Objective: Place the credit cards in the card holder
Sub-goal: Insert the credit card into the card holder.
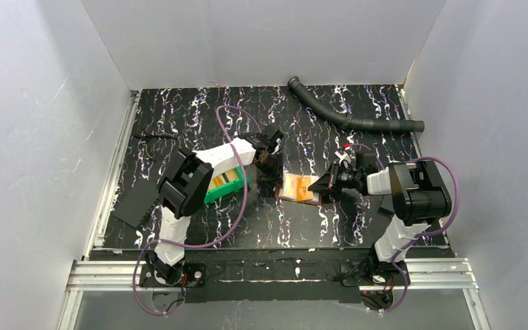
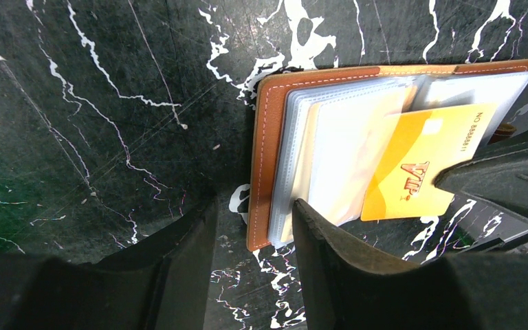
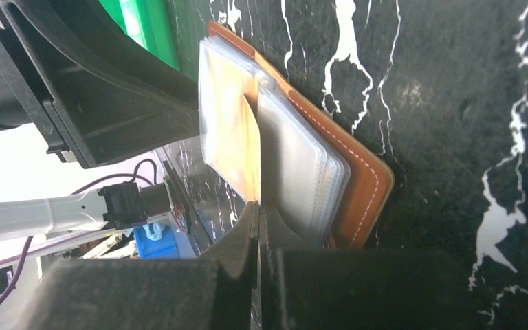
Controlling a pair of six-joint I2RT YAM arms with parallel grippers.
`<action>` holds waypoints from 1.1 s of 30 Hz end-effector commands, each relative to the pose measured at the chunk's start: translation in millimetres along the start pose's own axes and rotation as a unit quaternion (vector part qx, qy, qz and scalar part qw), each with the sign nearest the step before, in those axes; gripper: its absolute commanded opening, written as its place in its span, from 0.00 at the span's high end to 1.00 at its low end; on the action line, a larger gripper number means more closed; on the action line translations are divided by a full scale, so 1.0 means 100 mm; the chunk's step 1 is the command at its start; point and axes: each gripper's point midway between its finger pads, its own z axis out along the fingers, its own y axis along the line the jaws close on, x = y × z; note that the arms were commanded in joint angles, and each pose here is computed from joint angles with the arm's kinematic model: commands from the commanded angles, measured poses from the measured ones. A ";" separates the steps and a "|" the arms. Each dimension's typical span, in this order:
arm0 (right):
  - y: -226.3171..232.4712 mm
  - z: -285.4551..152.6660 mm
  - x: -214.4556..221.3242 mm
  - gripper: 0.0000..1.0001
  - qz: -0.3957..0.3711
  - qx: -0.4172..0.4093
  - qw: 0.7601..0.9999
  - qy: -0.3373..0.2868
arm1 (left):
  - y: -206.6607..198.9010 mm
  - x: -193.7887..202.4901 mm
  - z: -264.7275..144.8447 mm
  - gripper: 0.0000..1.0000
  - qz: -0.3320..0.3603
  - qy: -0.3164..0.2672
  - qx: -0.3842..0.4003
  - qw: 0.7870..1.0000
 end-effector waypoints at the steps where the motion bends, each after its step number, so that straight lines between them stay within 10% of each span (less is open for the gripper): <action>1: -0.01 0.04 -0.17 0.99 -0.023 -0.008 0.999 -0.036 | 0.06 0.14 0.05 0.58 0.004 0.022 -0.007 1.000; 25: 0.22 0.17 -0.09 0.99 0.027 -0.118 0.989 -0.079 | 0.02 0.20 0.09 0.62 0.001 0.027 0.000 1.000; 33: -0.27 0.13 -0.05 0.61 -0.037 0.070 0.996 -0.043 | 0.12 0.16 -0.14 0.61 0.009 0.010 -0.016 1.000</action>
